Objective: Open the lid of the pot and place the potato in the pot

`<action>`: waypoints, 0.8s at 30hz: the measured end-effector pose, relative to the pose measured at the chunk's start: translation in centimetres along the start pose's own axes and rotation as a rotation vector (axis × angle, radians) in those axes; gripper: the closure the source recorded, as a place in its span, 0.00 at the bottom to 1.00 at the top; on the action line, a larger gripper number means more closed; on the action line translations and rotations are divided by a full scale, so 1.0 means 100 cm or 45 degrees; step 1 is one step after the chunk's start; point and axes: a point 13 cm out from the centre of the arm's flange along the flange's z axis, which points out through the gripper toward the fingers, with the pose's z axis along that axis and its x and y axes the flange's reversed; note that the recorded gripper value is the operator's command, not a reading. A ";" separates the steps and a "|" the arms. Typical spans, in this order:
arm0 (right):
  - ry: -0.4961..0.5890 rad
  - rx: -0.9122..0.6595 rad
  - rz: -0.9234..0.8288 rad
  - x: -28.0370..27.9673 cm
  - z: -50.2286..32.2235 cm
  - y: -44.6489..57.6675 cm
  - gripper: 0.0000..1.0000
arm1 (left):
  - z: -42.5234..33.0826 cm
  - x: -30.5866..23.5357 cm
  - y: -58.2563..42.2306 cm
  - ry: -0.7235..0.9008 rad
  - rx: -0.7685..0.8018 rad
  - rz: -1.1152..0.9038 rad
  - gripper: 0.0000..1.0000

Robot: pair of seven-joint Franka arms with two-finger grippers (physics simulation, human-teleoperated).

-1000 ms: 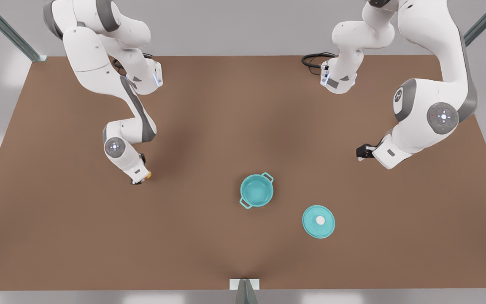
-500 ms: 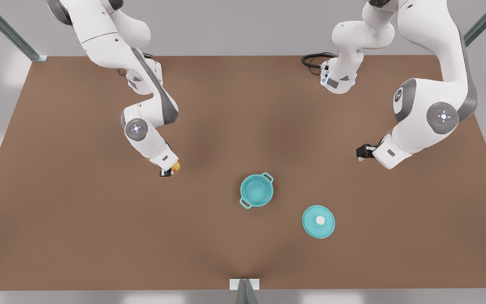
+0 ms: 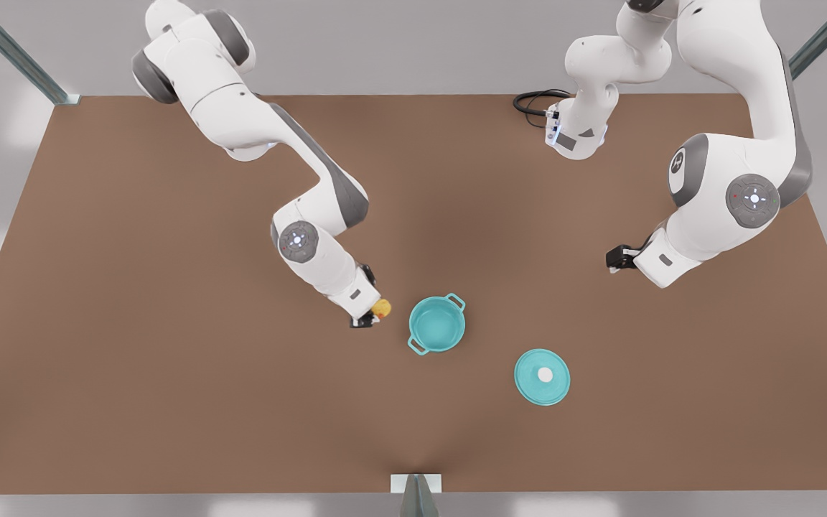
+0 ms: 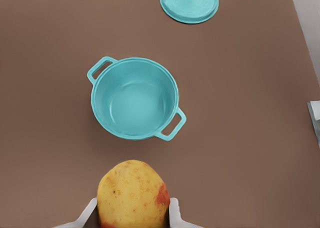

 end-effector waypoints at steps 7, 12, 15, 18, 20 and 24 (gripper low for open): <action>-0.089 -0.023 0.074 -0.071 0.074 0.010 0.50 | -0.002 0.001 0.004 -0.001 0.000 -0.010 0.00; -0.129 -0.012 0.137 -0.098 0.105 0.025 0.50 | -0.004 0.002 0.010 0.001 0.001 -0.023 0.00; -0.142 0.005 0.188 -0.099 0.112 0.022 0.50 | -0.003 0.002 0.007 0.003 -0.001 -0.016 0.00; -0.140 0.000 0.233 -0.096 0.130 0.025 0.49 | -0.003 0.002 0.006 0.004 -0.002 -0.015 0.00; -0.135 -0.005 0.255 -0.094 0.138 0.029 0.49 | -0.003 0.002 0.007 0.005 -0.002 -0.016 0.00; -0.141 0.002 0.295 -0.094 0.140 0.028 0.48 | -0.003 0.002 0.006 0.003 -0.002 -0.013 0.00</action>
